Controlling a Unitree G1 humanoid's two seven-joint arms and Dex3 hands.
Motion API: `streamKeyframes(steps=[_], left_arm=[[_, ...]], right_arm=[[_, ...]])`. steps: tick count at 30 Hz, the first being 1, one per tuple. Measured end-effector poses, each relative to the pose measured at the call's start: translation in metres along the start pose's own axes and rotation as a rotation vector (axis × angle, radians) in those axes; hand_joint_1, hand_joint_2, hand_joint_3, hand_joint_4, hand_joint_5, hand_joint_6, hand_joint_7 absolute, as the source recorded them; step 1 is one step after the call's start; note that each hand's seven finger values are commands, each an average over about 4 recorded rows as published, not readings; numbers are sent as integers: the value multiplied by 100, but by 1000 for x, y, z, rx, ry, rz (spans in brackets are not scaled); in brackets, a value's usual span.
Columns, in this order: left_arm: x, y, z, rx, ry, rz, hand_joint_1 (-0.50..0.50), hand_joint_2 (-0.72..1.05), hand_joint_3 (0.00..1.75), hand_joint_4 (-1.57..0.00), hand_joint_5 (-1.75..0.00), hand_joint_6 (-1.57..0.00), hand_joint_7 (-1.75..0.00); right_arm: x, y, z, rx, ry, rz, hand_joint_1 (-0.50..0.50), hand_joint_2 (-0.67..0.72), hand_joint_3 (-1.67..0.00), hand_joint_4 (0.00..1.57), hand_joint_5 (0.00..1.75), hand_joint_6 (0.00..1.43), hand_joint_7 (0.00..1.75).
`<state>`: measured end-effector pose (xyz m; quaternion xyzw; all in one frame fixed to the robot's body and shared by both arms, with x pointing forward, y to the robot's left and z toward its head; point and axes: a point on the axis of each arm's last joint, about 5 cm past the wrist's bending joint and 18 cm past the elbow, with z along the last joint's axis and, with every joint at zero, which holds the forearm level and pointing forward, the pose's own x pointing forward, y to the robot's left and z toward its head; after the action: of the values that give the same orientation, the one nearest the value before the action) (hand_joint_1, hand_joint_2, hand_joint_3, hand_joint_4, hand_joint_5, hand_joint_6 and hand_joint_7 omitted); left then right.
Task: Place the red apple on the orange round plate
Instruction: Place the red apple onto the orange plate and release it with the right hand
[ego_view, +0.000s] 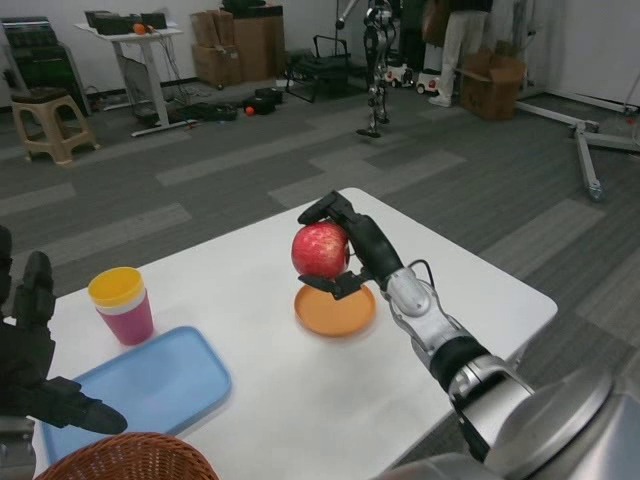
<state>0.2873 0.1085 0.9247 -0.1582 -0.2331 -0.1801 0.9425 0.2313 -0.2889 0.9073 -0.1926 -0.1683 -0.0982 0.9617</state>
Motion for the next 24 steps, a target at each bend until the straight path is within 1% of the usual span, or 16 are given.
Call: streamKeyframes(steps=[2, 4, 8, 11, 14, 17, 20, 22, 24], left_arm=[[0, 0, 0, -1, 1, 1, -50, -55, 4, 0, 0, -3, -14], [-1, 0, 0, -2, 2, 3, -50, -55, 9, 0, 0, -3, -14], [-1, 0, -1, -7, 4, 9, -50, -55, 7, 0, 0, -3, -14], [-1, 0, -1, -8, 6, 10, -50, -55, 2, 0, 0, -3, -14], [-1, 0, -1, -8, 8, 9, -50, -55, 7, 0, 0, -3, -14], [-1, 0, -2, -8, 12, 7, -50, -55, 9, 0, 0, -3, -17], [-2, -1, -3, -7, 18, 7, -50, -55, 9, 0, 0, -3, -19], [-1, -1, -3, -6, 21, 7, -50, -55, 9, 0, 0, -4, -17], [-1, -1, -4, -6, 23, 4, -50, -55, 9, 0, 0, -5, -14]], right_arm=[[4, 1, -5, -33, 28, -14, -25, -54, -107, 131, 136, 93, 143], [6, 2, -8, -47, 50, -27, -25, -54, -103, 134, 136, 91, 147], [18, 6, -14, -84, 107, -60, -24, -54, -97, 143, 136, 91, 147], [26, 9, -16, -96, 159, -80, -25, -54, -95, 148, 136, 88, 147], [32, 12, -17, -118, 203, -102, -24, -54, -95, 151, 136, 88, 147], [38, 13, -16, -141, 225, -113, -24, -49, -95, 153, 136, 88, 147], [40, 13, -17, -184, 280, -109, -25, -48, -95, 154, 136, 86, 147], [40, 13, -19, -213, 326, -109, -23, -48, -95, 154, 136, 86, 147], [40, 13, -21, -240, 367, -111, -23, -48, -91, 154, 136, 86, 147]])
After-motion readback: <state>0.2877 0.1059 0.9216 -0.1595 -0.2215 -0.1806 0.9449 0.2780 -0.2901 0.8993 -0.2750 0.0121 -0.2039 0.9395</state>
